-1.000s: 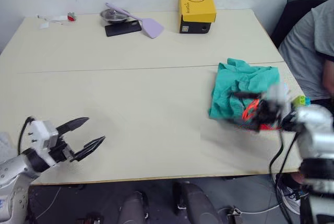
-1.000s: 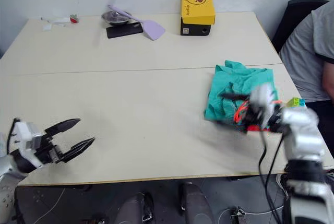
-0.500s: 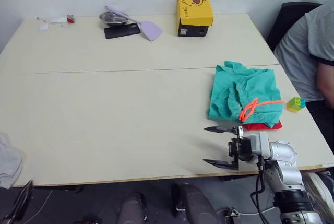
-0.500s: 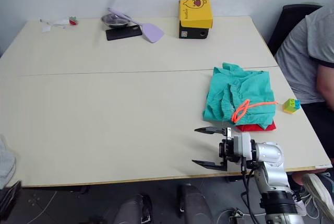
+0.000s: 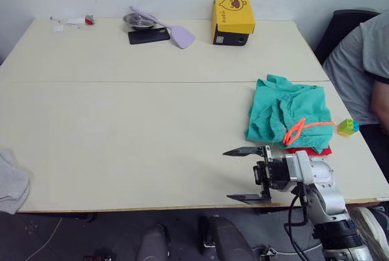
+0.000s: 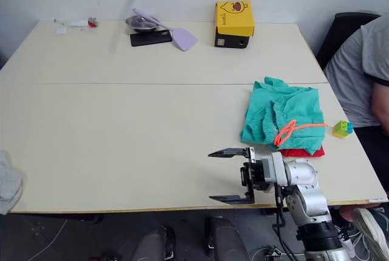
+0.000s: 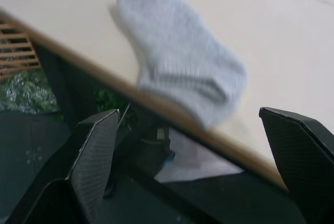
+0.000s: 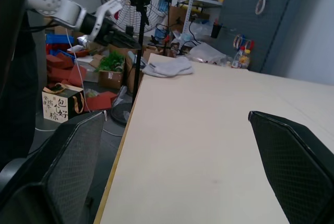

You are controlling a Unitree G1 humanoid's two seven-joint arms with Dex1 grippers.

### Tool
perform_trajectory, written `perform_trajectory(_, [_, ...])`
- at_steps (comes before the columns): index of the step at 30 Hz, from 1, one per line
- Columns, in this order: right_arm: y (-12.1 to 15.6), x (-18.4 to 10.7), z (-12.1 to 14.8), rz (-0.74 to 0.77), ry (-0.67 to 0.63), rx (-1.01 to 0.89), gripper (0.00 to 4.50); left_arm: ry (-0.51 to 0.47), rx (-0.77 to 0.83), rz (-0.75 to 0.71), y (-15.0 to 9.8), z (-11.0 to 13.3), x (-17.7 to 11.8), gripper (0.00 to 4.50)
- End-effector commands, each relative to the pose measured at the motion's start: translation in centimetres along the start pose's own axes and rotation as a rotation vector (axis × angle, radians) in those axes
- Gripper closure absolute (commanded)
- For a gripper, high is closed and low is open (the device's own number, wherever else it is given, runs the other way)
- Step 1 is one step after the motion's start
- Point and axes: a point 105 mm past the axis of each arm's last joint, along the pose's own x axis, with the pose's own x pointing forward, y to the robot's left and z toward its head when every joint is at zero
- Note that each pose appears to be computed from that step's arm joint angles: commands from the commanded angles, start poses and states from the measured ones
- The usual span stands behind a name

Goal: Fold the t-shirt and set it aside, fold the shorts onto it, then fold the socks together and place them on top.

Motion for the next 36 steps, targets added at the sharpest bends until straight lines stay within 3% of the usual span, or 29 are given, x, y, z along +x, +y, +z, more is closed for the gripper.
perform_trajectory(1, [-0.3,0.9,1.3,0.041,-0.033,0.003,0.05,0.045,0.018,0.101,1.5,1.8,1.6,0.0])
perform_trajectory(7, [-0.6,2.4,2.9,0.106,-0.058,0.018,0.05,0.124,0.017,0.138,2.4,3.4,4.4,0.0])
perform_trajectory(18, [-1.4,2.6,3.4,0.082,-0.04,-0.003,0.05,0.36,-0.049,0.094,3.6,1.7,8.6,0.0])
perform_trajectory(27, [-1.7,2.4,3.6,0.055,-0.027,-0.01,0.05,0.416,-0.072,-0.029,1.2,0.7,11.0,0.0])
perform_trajectory(30, [-1.6,2.4,3.6,0.051,-0.024,-0.008,0.0,0.47,-0.074,-0.03,1.2,-0.3,11.0,0.57])
perform_trajectory(36, [-1.8,2.2,3.7,0.046,-0.015,-0.01,0.0,0.552,-0.108,-0.012,1.9,-2.2,10.4,2.41])
